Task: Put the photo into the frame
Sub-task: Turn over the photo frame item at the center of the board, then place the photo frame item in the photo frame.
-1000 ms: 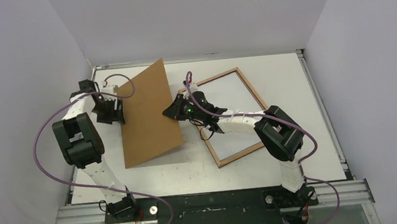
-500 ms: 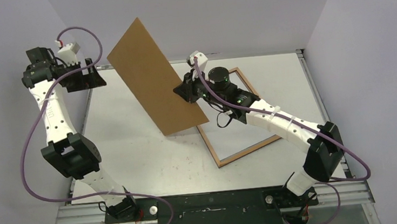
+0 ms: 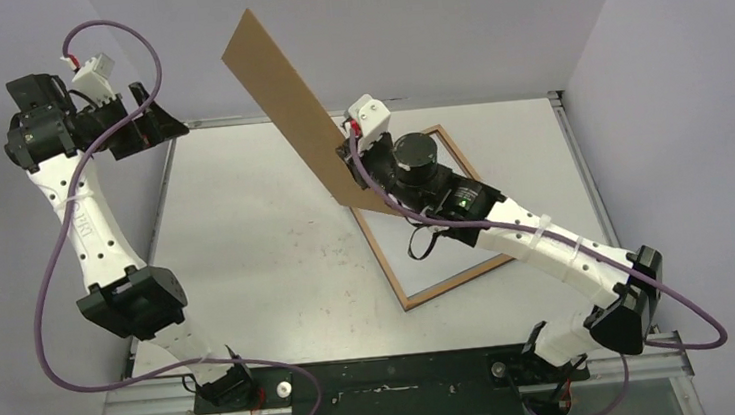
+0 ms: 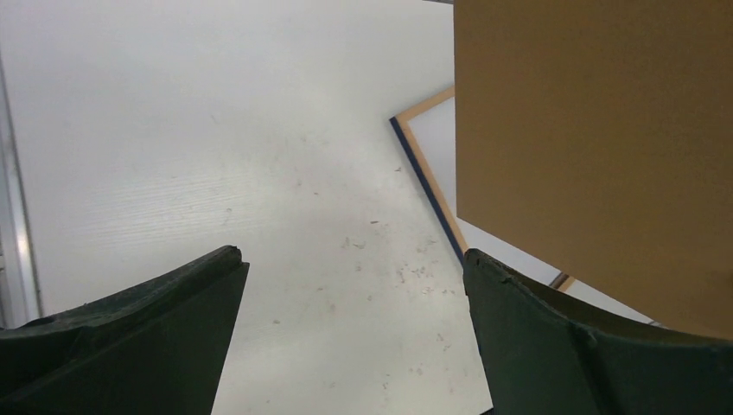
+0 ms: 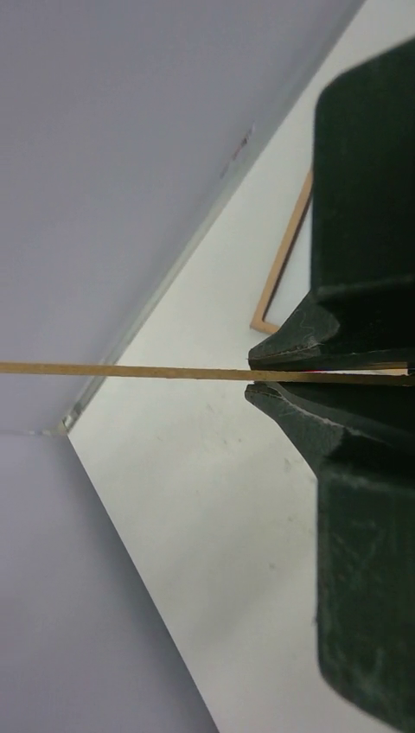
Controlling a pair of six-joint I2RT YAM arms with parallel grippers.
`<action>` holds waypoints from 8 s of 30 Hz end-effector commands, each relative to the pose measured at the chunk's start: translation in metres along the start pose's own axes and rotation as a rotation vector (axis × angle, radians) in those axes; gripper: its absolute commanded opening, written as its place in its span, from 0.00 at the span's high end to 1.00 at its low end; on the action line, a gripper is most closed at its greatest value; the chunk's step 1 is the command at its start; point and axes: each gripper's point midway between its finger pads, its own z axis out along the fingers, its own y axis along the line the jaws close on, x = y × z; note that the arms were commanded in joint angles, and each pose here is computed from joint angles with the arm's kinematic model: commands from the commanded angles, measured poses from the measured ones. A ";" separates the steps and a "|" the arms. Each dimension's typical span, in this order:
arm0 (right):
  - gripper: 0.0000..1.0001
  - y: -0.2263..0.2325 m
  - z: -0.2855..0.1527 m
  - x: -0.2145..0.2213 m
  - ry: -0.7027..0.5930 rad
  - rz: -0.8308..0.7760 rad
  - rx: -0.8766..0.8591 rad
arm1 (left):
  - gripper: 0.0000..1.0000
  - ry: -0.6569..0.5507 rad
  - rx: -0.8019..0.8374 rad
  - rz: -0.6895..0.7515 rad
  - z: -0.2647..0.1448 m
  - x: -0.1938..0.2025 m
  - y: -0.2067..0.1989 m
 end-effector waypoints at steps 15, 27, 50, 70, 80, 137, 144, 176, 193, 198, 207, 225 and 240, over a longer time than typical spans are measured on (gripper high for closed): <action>0.95 0.029 0.003 -0.073 -0.196 -0.312 0.604 | 0.04 -0.358 0.560 0.073 -0.092 0.002 -0.238; 0.95 0.101 0.001 -0.069 -0.226 -0.609 0.697 | 0.04 -0.375 0.427 0.026 -0.079 0.008 -0.213; 0.95 0.152 0.040 -0.077 -0.205 -0.718 0.688 | 0.81 -0.264 0.358 0.024 -0.054 0.046 -0.190; 0.16 0.147 0.013 -0.072 -0.101 -0.262 -0.203 | 1.00 -0.359 0.313 0.149 -0.062 0.016 -0.190; 0.22 -0.044 0.002 -0.066 -0.080 0.173 -0.336 | 1.00 -0.282 0.528 0.133 -0.060 0.023 -0.216; 0.17 -0.134 -0.062 -0.012 -0.204 0.632 -0.348 | 1.00 -0.270 0.841 -0.067 -0.053 0.022 -0.234; 0.22 -0.133 -0.050 -0.043 -0.332 0.717 -0.538 | 1.00 -0.167 0.824 -0.073 -0.031 0.051 -0.233; 0.95 -0.200 -0.077 -0.042 -0.351 0.855 -0.197 | 0.04 -0.060 0.601 -0.009 0.033 0.077 -0.213; 0.95 -0.298 -0.165 -0.066 -0.388 0.685 0.408 | 0.04 0.327 0.150 0.142 0.191 0.199 -0.165; 0.95 -0.298 -0.176 -0.066 -0.401 0.700 0.413 | 0.16 0.407 0.098 0.178 0.240 0.227 -0.159; 0.95 -0.301 -0.165 -0.046 -0.341 0.753 0.336 | 0.30 0.462 0.100 0.164 0.288 0.253 -0.153; 0.95 -0.247 -0.096 0.070 0.115 0.840 -0.010 | 0.40 0.306 0.147 0.016 0.256 0.171 -0.089; 0.95 -0.247 -0.073 0.124 0.132 0.959 -0.076 | 0.42 0.315 0.138 0.030 0.255 0.181 -0.084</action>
